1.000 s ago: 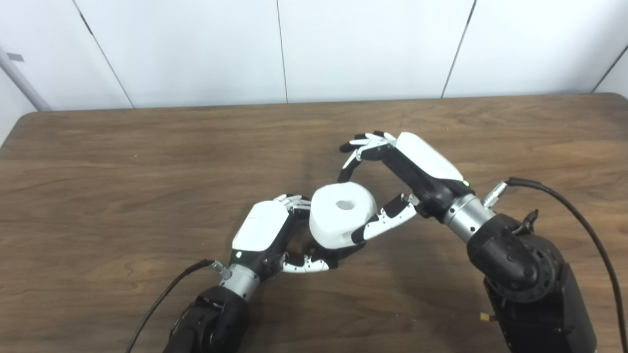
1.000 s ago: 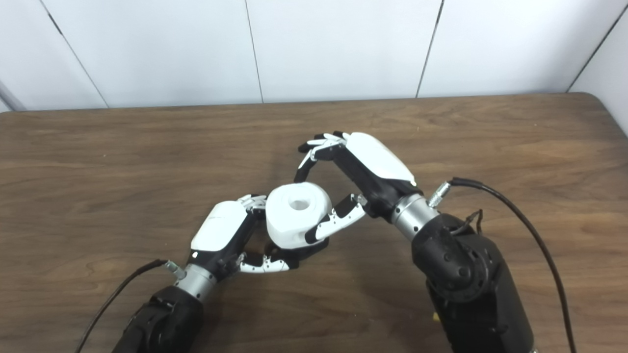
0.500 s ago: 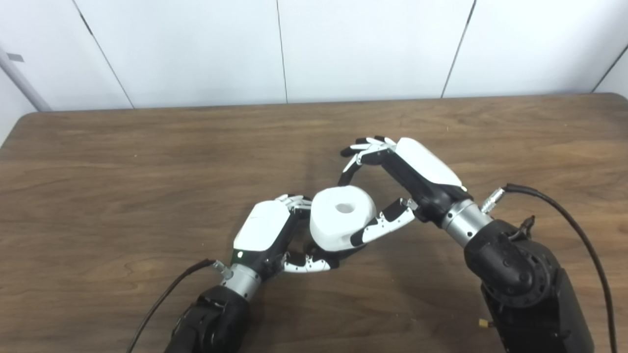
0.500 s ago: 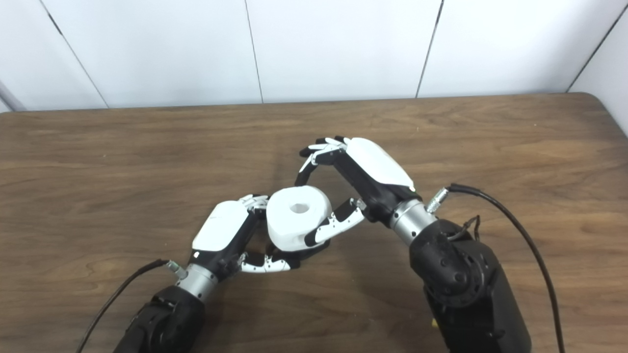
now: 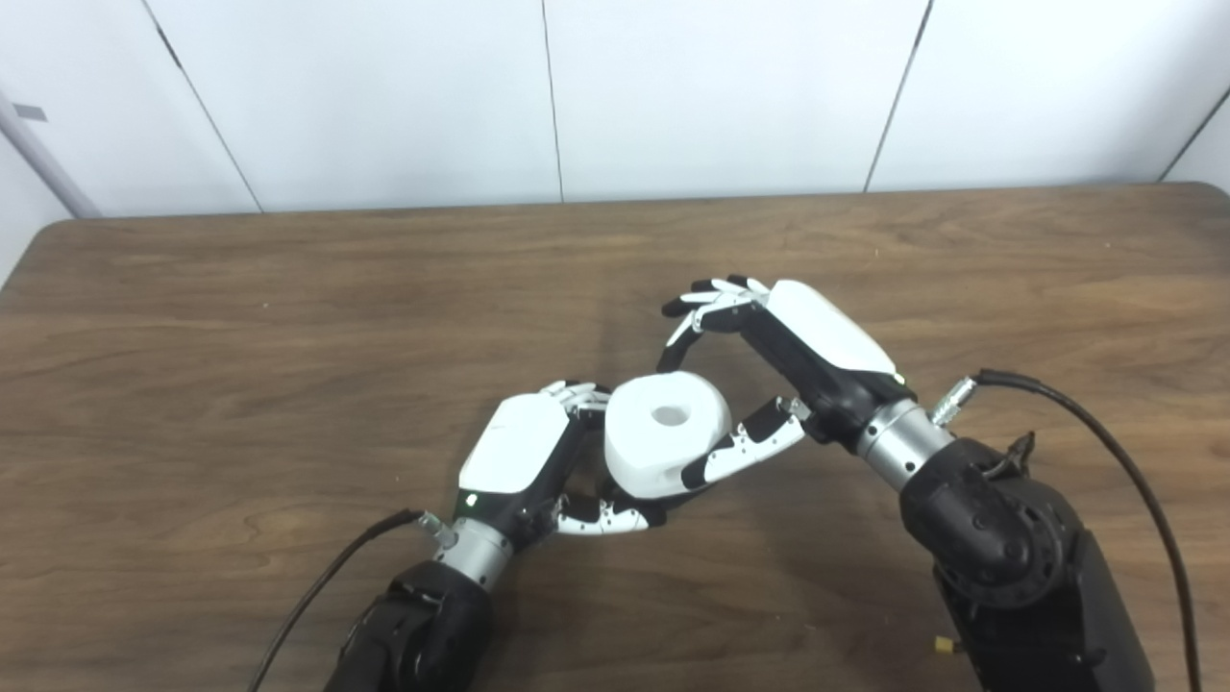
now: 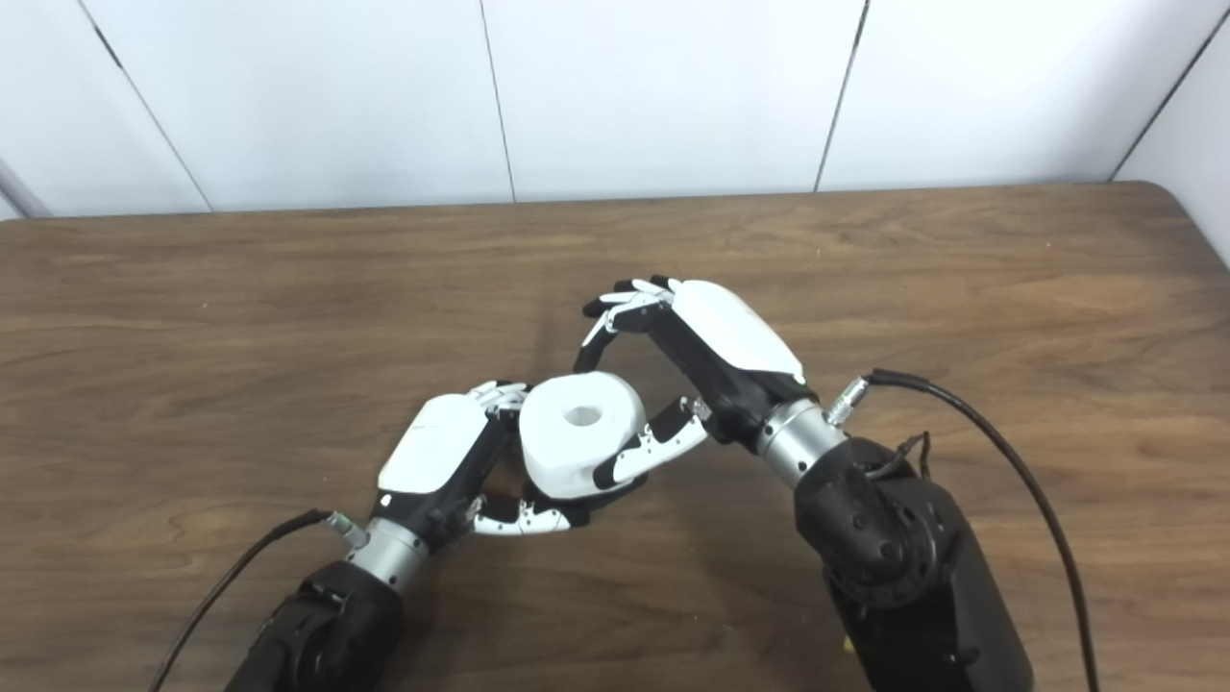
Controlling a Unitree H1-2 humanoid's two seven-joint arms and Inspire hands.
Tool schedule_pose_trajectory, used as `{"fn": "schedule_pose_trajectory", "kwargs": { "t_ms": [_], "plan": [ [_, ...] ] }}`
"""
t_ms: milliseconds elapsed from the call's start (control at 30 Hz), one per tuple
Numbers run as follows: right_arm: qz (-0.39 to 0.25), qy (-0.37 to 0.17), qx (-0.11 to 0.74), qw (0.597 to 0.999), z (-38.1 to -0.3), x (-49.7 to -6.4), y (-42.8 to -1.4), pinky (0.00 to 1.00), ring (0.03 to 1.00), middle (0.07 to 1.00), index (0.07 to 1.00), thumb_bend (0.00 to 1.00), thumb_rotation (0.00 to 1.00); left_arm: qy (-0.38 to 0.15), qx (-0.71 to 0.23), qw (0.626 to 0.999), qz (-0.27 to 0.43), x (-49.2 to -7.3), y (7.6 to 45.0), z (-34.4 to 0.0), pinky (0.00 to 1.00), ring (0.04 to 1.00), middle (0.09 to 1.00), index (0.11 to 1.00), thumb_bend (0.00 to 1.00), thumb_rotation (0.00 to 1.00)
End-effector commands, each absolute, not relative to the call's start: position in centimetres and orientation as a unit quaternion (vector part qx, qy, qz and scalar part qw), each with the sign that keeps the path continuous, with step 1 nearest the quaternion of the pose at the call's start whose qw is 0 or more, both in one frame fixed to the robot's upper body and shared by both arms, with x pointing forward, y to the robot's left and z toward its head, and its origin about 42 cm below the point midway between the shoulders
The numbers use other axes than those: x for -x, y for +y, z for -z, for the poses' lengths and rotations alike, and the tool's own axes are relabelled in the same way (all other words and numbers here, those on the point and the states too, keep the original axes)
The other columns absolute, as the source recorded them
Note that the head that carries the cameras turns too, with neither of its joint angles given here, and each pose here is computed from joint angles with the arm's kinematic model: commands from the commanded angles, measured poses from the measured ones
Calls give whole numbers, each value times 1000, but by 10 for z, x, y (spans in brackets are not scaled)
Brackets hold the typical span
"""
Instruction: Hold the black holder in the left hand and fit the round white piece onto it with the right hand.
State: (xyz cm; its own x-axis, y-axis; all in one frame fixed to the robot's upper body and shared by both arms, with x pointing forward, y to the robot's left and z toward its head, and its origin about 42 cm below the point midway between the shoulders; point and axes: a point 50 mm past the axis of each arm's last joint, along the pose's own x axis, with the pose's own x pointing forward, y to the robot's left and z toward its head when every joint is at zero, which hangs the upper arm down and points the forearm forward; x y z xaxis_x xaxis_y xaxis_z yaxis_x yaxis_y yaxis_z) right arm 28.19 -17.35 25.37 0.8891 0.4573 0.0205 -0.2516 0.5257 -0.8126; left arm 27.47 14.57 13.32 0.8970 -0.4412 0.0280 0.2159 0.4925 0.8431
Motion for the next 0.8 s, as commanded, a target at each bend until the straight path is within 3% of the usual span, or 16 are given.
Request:
{"fn": "schedule_pose_trajectory", "kwargs": {
  "t_ms": [0,767],
  "plan": [
    [-197,-145,444,862,-261,-283,-172,1000,928,829,481,525,137,-95,-468,849,225,-269,143,-119,882,826,752,482,525,55],
    [-188,-133,446,865,-249,-288,-175,1000,927,819,481,525,135,-89,-467,850,227,-267,147,-120,890,826,752,483,524,54]
  ]
}}
